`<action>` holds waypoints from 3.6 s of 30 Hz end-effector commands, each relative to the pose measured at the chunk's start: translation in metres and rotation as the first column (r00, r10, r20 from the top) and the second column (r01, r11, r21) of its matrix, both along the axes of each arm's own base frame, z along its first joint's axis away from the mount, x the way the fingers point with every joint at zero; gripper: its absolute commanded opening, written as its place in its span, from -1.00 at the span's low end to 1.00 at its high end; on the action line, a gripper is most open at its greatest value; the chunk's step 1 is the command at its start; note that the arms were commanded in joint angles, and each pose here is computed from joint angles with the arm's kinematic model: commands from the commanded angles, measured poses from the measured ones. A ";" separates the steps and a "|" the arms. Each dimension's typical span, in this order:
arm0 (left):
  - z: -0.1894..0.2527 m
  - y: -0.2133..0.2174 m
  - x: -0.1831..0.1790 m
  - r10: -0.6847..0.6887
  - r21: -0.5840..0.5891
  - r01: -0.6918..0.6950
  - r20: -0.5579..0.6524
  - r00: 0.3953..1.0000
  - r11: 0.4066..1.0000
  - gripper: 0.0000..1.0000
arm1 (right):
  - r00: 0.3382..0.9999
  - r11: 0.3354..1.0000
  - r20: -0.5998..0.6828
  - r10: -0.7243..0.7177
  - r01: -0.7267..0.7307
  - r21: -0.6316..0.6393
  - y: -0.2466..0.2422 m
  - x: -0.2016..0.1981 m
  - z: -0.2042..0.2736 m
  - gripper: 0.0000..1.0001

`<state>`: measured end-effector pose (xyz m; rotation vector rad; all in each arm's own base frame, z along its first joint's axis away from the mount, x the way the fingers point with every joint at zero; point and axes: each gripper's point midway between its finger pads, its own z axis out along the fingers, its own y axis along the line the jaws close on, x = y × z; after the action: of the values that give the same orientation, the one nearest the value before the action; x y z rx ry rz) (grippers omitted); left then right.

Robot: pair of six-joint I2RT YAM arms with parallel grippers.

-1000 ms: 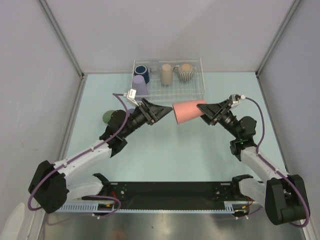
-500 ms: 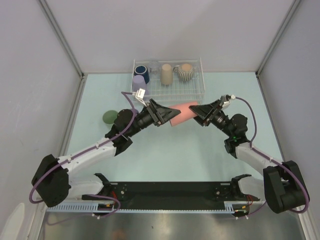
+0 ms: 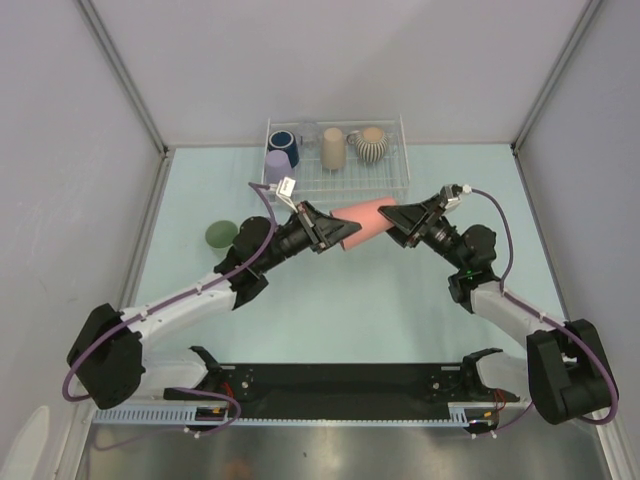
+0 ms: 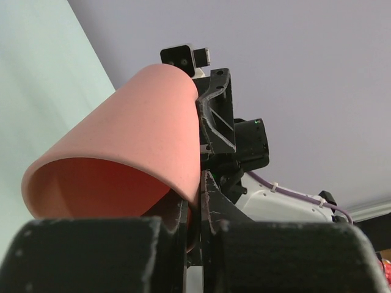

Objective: Unload the cups from the dish rack

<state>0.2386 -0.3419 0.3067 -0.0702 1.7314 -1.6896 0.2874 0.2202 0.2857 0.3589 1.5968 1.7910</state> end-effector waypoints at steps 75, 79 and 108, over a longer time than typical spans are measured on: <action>-0.193 0.077 0.126 0.156 0.980 0.194 -0.197 0.968 0.032 -0.99 | 0.849 0.278 0.107 -0.518 0.286 -0.917 -0.132 -0.015 -0.059 0.99; -0.201 0.079 0.128 0.166 0.977 0.212 -0.214 0.963 0.028 -0.99 | 0.850 0.274 0.108 -0.515 0.283 -0.919 -0.132 -0.015 -0.062 0.99; -0.108 0.070 0.150 0.205 0.986 -0.012 -0.023 0.979 0.169 0.26 | 0.866 0.295 0.109 -0.489 0.281 -0.913 -0.127 -0.007 -0.063 1.00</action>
<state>0.3754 -0.2716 0.1290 0.3711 2.7081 -0.0308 0.2738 0.0906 0.2130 0.3500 2.1732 0.2784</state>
